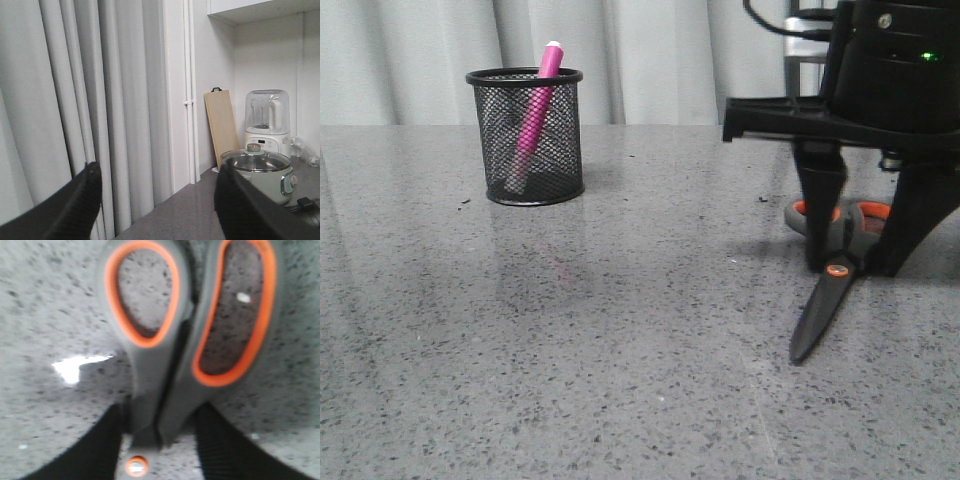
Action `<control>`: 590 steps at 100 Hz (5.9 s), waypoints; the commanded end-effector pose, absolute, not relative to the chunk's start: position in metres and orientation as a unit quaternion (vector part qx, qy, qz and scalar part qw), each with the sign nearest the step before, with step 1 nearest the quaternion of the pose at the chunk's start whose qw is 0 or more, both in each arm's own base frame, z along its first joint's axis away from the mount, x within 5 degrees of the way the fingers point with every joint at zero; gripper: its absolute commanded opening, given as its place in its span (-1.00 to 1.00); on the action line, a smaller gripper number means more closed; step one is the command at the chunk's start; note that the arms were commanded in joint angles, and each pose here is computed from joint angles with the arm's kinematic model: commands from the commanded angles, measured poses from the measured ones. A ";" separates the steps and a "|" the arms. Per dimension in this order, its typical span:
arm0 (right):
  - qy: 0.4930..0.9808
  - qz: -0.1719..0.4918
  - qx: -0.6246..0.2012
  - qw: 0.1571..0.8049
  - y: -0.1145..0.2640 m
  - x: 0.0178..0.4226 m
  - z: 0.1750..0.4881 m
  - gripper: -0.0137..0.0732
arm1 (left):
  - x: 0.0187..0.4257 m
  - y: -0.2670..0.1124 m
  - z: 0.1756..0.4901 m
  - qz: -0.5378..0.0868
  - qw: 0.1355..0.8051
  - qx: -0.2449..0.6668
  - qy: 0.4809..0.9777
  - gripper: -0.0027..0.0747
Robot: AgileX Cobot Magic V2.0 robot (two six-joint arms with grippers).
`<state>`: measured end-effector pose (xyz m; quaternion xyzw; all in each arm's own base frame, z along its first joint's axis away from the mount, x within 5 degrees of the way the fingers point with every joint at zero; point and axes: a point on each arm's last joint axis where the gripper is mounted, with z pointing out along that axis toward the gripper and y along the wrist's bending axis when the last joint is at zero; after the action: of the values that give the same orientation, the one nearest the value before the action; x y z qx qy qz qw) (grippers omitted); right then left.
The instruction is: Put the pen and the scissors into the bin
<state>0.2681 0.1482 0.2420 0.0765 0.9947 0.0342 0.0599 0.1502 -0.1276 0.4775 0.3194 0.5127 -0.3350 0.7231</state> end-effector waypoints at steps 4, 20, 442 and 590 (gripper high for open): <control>0.998 0.013 0.053 0.036 0.157 0.270 0.224 -0.49 | 0.139 -0.125 0.490 -0.361 0.729 0.313 0.490 0.21; 0.999 -0.007 0.012 0.042 0.156 0.273 0.220 -0.86 | 0.135 -0.123 0.491 -0.349 0.734 0.323 0.486 0.21; 0.632 0.147 -0.215 0.730 -0.002 0.023 0.309 -0.84 | 0.054 -0.002 0.175 0.029 0.636 0.068 0.768 -0.98; 0.706 0.018 -0.084 0.703 0.009 0.058 0.199 -0.84 | 0.054 -0.001 0.173 0.027 0.626 0.057 0.777 -0.98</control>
<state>0.0558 0.0124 0.1965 -0.1098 0.7231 0.0436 0.6806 0.0534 -0.0017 0.1822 0.0620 0.7874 0.0270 0.6127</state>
